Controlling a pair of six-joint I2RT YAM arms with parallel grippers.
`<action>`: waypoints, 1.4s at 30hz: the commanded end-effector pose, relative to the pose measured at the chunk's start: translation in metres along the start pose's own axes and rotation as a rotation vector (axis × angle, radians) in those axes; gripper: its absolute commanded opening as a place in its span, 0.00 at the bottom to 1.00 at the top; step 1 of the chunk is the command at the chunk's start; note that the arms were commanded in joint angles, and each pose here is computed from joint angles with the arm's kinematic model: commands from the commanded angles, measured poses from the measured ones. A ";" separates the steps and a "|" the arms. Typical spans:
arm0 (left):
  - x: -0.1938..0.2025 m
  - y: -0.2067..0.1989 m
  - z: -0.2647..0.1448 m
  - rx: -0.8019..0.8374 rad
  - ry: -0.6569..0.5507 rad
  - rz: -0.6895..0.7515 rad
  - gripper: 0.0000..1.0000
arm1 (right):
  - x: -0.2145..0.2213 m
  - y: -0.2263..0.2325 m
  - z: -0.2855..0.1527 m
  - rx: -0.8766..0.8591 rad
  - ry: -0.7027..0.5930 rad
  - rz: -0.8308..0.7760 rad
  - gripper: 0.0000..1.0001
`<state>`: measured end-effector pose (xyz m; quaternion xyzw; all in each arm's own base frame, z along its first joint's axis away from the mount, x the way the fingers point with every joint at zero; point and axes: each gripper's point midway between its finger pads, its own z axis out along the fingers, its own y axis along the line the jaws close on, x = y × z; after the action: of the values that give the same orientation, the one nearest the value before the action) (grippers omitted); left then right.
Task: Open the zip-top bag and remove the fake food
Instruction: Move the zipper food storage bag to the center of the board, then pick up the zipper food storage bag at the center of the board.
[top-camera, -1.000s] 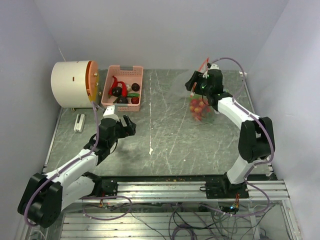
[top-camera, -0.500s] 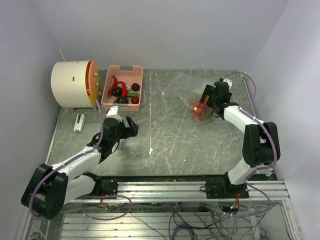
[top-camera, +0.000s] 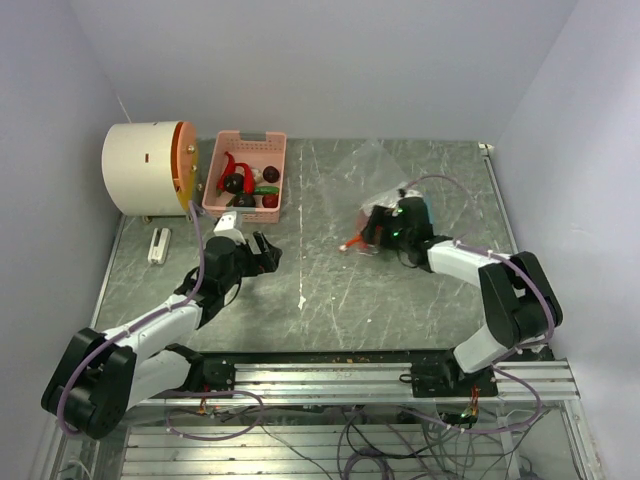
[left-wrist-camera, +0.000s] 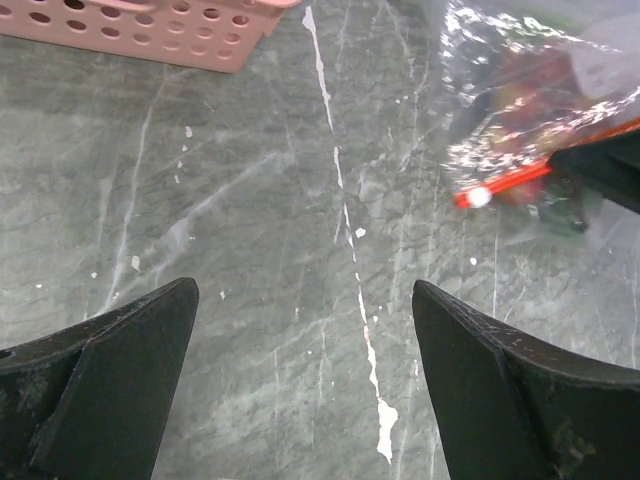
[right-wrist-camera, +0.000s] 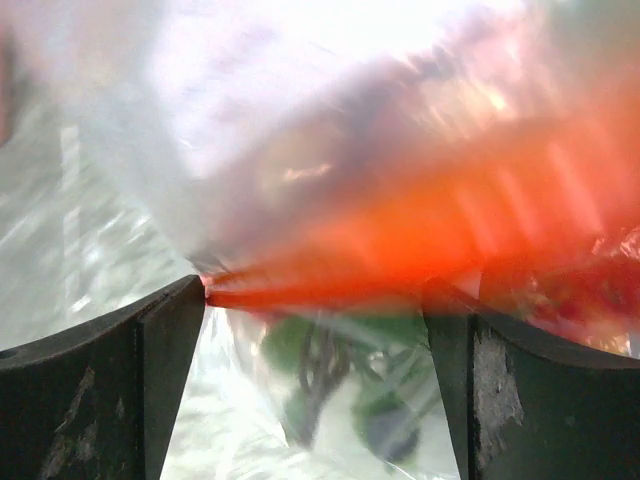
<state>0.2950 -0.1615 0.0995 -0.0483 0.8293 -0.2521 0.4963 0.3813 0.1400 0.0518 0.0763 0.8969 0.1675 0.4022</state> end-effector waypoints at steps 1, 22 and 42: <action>-0.004 -0.017 0.003 0.068 -0.017 -0.003 0.99 | 0.041 0.093 -0.024 -0.236 0.095 -0.060 0.90; 0.008 -0.093 0.014 0.189 -0.011 0.123 0.99 | -0.032 -0.038 -0.100 0.059 -0.209 0.195 0.76; 0.024 -0.111 0.015 0.190 0.015 0.164 0.99 | 0.018 -0.024 -0.065 -0.195 -0.027 0.269 0.06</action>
<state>0.2715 -0.2734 0.1054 0.0742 0.8219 -0.2928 0.4830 0.3070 0.1019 0.0441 0.1875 0.8715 0.2822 0.3546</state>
